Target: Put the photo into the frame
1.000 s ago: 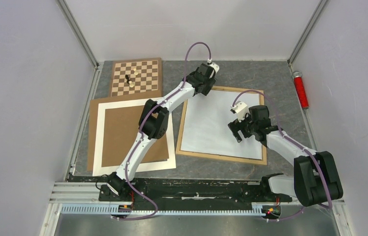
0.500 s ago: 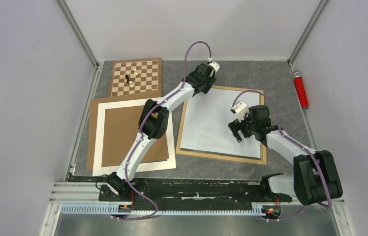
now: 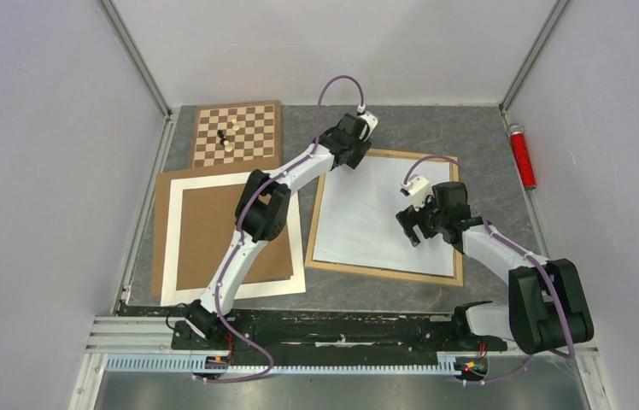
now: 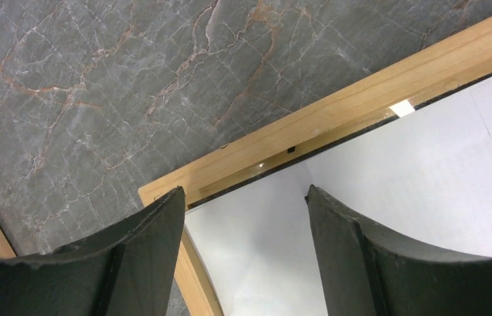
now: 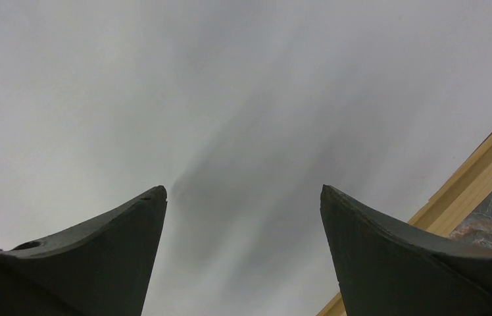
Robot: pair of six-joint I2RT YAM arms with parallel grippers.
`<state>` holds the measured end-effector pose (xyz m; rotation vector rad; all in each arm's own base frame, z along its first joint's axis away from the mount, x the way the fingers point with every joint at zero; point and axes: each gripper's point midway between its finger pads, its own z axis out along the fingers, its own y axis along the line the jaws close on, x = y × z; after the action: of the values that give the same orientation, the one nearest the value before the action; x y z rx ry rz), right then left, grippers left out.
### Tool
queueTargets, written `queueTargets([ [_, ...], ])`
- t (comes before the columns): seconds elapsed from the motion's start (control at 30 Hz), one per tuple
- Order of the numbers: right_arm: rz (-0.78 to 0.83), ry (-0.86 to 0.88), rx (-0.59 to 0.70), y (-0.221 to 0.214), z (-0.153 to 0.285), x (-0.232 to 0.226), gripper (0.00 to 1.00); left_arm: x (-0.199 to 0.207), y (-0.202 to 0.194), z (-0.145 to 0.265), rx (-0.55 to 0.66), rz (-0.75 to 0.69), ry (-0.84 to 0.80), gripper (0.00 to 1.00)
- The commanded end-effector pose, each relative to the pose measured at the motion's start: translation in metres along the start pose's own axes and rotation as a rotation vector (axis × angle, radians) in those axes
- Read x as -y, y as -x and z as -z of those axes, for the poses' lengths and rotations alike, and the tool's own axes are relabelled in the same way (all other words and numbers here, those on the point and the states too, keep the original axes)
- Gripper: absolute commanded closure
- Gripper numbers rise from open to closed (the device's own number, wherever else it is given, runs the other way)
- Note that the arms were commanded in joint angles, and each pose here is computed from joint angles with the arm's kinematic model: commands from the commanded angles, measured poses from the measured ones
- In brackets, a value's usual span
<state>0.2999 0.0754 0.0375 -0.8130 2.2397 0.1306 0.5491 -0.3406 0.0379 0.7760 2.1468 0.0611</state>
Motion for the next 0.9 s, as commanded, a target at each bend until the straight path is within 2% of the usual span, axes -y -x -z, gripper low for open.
queueTargets([
  [0.0,0.013,-0.018,0.073,0.027,0.001,0.011,0.1,-0.011,0.027,0.023,0.05,0.028,-0.004,0.25],
  [0.23,0.013,-0.044,0.091,0.034,0.006,0.017,0.1,-0.026,0.067,0.054,0.136,0.078,0.0,0.22],
  [0.43,0.003,-0.084,0.107,0.044,0.014,0.026,0.1,-0.036,0.077,0.083,0.142,0.098,-0.025,0.21],
  [0.67,-0.028,-0.199,0.066,0.038,0.03,0.052,0.09,-0.045,0.027,0.1,0.009,0.064,-0.073,0.2],
  [0.87,-0.074,-0.276,0.02,0.022,0.038,0.07,0.08,-0.03,-0.025,0.12,-0.093,0.021,-0.169,0.21],
])
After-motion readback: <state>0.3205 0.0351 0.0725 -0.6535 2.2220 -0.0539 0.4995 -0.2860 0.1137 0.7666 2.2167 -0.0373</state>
